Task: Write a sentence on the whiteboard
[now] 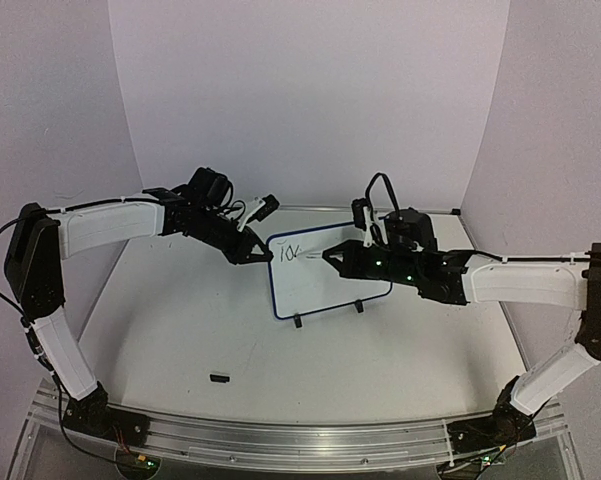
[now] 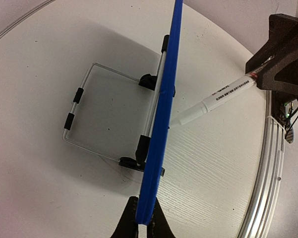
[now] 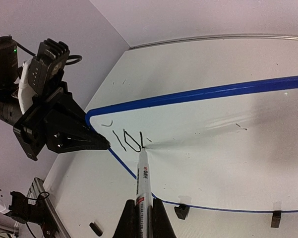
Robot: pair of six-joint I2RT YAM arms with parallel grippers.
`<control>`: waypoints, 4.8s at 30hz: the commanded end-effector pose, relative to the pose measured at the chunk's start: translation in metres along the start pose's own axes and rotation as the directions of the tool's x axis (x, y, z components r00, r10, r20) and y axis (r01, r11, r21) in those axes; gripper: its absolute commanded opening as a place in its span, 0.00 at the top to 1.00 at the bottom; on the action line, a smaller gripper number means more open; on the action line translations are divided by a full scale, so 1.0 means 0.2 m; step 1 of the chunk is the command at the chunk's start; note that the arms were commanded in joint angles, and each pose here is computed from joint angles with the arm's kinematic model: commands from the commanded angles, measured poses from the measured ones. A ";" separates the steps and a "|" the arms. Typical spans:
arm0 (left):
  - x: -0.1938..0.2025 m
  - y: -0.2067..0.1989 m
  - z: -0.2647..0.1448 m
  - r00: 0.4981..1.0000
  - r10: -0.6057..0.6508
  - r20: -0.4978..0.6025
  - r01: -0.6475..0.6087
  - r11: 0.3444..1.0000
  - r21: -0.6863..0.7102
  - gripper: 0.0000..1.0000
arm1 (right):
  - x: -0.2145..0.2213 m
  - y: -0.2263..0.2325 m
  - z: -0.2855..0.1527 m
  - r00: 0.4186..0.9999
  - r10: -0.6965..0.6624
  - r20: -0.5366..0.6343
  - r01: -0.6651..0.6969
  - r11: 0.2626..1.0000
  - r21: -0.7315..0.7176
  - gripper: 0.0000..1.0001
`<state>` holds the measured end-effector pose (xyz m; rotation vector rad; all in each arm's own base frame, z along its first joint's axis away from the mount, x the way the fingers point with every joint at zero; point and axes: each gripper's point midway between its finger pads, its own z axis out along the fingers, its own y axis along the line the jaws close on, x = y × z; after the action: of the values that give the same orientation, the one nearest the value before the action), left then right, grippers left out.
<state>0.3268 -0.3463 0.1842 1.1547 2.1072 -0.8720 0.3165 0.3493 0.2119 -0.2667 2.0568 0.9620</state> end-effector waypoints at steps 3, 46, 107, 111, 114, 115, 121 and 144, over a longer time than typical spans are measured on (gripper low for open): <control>-0.01 0.02 0.01 1.000 0.022 -0.016 -0.022 0.999 -0.034 1.00 | -0.03 -0.04 0.00 1.000 -0.007 0.024 0.006 0.999 0.039 1.00; -0.02 0.02 0.01 1.000 0.025 -0.017 -0.025 0.999 -0.033 1.00 | -0.35 0.15 -0.11 0.980 -0.059 0.191 0.063 0.998 -0.018 1.00; -0.01 0.01 0.01 0.999 0.032 -0.020 -0.033 0.999 -0.039 1.00 | -0.16 -0.02 -0.20 0.991 -0.036 0.131 0.027 0.997 0.071 1.00; -0.02 0.01 0.00 0.999 0.033 -0.020 -0.034 0.999 -0.039 1.00 | -0.16 -0.02 -0.19 0.991 -0.035 0.128 0.025 0.997 0.072 1.00; -0.01 0.01 0.01 0.999 0.034 -0.022 -0.035 0.999 -0.041 1.00 | -0.15 -0.03 -0.17 0.992 -0.026 0.125 0.018 0.998 0.063 1.00; -0.01 0.01 0.01 0.999 0.035 -0.023 -0.035 0.998 -0.042 1.00 | -0.16 -0.03 -0.16 0.992 -0.024 0.125 0.016 0.998 0.062 1.00; 0.00 0.01 0.02 0.999 0.037 -0.030 -0.038 0.998 -0.043 1.00 | -0.17 -0.03 -0.13 0.992 -0.023 0.128 0.015 0.998 0.061 1.00; 0.00 0.01 0.02 0.998 0.042 -0.036 -0.043 0.998 -0.047 1.00 | -0.17 -0.02 -0.07 0.993 -0.018 0.114 0.015 1.000 0.026 1.00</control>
<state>0.3247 -0.3496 0.1841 1.1686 2.1051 -0.8459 0.3226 0.3239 0.2245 -0.2133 2.0053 0.8836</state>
